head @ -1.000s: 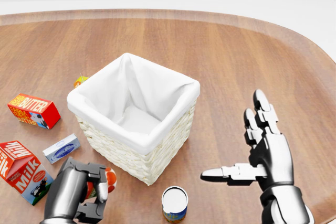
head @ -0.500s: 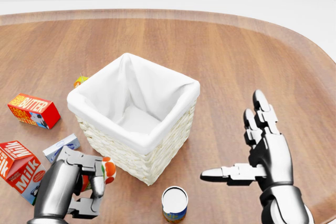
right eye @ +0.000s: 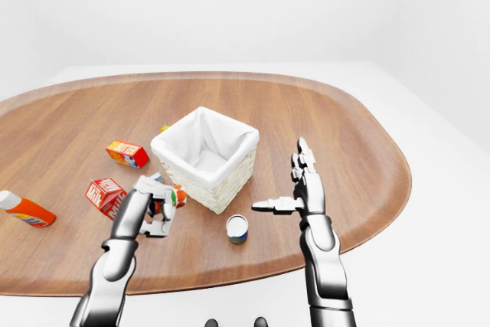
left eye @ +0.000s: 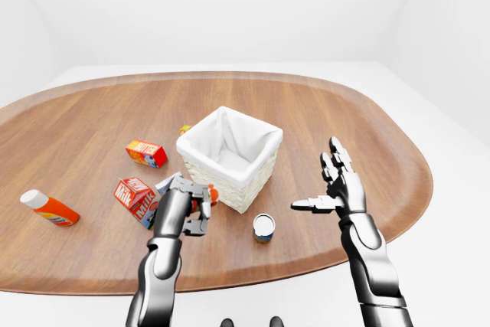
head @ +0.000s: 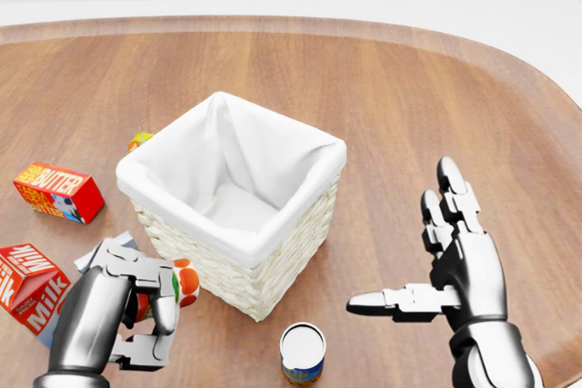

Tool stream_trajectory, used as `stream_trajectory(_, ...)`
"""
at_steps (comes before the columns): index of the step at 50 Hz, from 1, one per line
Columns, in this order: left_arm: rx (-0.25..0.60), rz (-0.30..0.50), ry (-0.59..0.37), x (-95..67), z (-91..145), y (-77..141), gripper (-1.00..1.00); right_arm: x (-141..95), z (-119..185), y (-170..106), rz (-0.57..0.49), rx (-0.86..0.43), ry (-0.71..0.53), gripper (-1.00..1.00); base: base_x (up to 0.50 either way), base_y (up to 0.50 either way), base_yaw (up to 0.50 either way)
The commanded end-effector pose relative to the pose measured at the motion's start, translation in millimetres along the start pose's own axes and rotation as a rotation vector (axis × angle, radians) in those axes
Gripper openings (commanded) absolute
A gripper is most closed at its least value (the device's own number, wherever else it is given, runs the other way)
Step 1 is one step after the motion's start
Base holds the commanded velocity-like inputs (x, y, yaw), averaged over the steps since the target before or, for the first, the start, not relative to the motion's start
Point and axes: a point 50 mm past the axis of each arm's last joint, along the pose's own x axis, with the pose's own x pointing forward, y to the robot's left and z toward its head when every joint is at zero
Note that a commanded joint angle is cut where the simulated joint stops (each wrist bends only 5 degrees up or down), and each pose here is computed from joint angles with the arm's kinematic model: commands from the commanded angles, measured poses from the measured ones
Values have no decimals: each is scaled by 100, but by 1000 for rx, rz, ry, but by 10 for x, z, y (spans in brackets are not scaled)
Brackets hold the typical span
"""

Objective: Pick up the tomato sauce, and put it in the basket.

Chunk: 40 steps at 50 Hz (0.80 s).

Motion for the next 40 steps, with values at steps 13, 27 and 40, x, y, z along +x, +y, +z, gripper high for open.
stream_trajectory(13, -10, 35, -62, 79, 262, 167, -100, 12, 20, -27, -6, 5, -8, 100, 0, 0, 0)
stream_trajectory(27, -2, 44, -91, 231, 425, 251, -100, 34, 26, -67, -16, 11, -9, 100, 0, 0, 0)
stream_trajectory(40, 9, 53, -112, 355, 487, 270, -100, 41, 35, -81, -20, 14, -13, 100, 0, 0, 0)
